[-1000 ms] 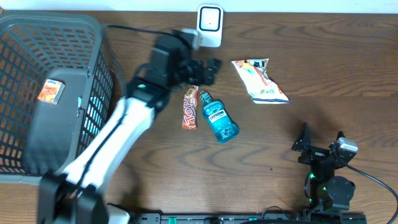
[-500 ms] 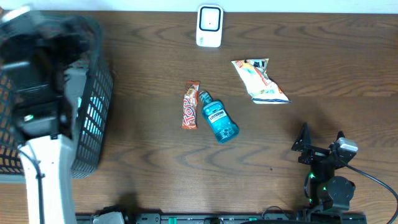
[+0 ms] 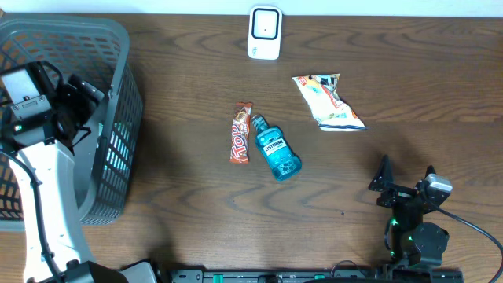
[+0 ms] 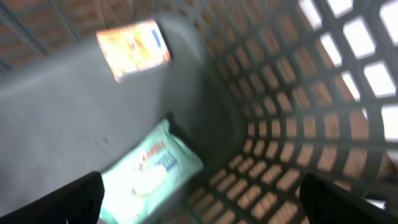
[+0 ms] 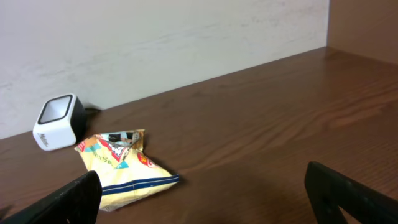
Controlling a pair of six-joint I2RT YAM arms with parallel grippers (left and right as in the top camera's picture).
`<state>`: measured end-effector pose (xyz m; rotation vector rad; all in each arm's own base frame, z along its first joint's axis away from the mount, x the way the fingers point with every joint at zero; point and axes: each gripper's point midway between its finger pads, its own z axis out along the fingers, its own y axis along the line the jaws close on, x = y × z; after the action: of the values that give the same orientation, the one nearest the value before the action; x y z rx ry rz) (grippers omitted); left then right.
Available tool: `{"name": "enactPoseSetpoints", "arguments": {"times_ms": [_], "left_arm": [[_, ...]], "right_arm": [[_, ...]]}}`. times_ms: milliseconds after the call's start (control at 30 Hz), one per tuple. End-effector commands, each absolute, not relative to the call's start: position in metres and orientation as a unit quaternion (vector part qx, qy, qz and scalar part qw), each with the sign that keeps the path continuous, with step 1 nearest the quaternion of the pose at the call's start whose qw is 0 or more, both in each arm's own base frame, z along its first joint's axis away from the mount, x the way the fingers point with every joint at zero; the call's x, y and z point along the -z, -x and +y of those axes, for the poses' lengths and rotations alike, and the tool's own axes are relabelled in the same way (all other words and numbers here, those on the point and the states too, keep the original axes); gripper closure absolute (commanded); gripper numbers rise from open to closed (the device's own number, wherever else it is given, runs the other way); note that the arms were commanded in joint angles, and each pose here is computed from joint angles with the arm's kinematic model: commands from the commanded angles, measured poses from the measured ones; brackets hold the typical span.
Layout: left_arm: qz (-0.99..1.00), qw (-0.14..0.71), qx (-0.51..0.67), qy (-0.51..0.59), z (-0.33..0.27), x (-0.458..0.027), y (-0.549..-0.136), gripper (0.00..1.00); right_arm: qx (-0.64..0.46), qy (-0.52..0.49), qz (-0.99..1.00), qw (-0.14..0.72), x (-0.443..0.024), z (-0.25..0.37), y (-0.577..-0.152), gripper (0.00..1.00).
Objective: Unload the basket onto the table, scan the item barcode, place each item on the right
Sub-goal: 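Reach the left gripper into the basket and grasp the green wipes pack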
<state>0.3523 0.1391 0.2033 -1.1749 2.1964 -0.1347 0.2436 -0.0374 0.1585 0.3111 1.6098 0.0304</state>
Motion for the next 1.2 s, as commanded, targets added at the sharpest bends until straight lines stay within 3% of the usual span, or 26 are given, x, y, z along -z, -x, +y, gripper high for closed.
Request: {"name": "enactPoseSetpoints", "arguments": {"times_ms": [0, 133, 300, 633, 833, 900, 1000, 1067, 1100, 1167], "left_arm": [[0.857, 0.283, 0.047, 0.428, 0.134, -0.187, -0.348, 0.00], [0.935, 0.217, 0.001, 0.279, 0.130, -0.156, -0.334, 0.00], [0.970, 0.155, -0.070, 0.172, 0.149, -0.119, -0.330, 0.00], [0.985, 0.079, -0.053, 0.141, 0.153, -0.045, -0.339, 0.02], [0.989, 0.037, 0.026, 0.138, 0.126, -0.015, -0.332, 0.01], [0.989, 0.029, 0.046, 0.138, 0.118, -0.013, -0.330, 0.11], [0.989, 0.013, 0.049, 0.139, 0.115, -0.013, -0.323, 0.59], [0.989, -0.001, 0.053, 0.139, 0.112, -0.013, -0.316, 0.80], [0.989, -0.007, 0.055, 0.140, 0.111, -0.013, -0.313, 0.88], [0.988, -0.023, 0.059, 0.140, 0.108, -0.014, -0.306, 0.92]], "right_arm": [[-0.005, -0.137, 0.718, 0.683, -0.158, -0.039, -0.243, 0.01], [-0.005, -0.137, 0.718, 0.683, -0.158, -0.039, -0.243, 0.01], [-0.005, -0.137, 0.718, 0.683, -0.158, -0.039, -0.243, 0.01], [-0.005, -0.137, 0.718, 0.683, -0.158, -0.039, -0.243, 0.01], [-0.005, -0.137, 0.718, 0.683, -0.158, -0.039, -0.243, 0.01], [-0.005, -0.137, 0.718, 0.683, -0.158, -0.039, -0.243, 0.01], [-0.005, -0.137, 0.718, 0.683, -0.158, -0.039, -0.243, 0.01], [-0.005, -0.137, 0.718, 0.683, -0.158, -0.039, -0.243, 0.01], [-0.005, -0.137, 0.718, 0.683, -0.158, -0.039, -0.243, 0.01], [-0.005, -0.137, 0.718, 0.683, -0.158, -0.039, -0.243, 0.01]]}}
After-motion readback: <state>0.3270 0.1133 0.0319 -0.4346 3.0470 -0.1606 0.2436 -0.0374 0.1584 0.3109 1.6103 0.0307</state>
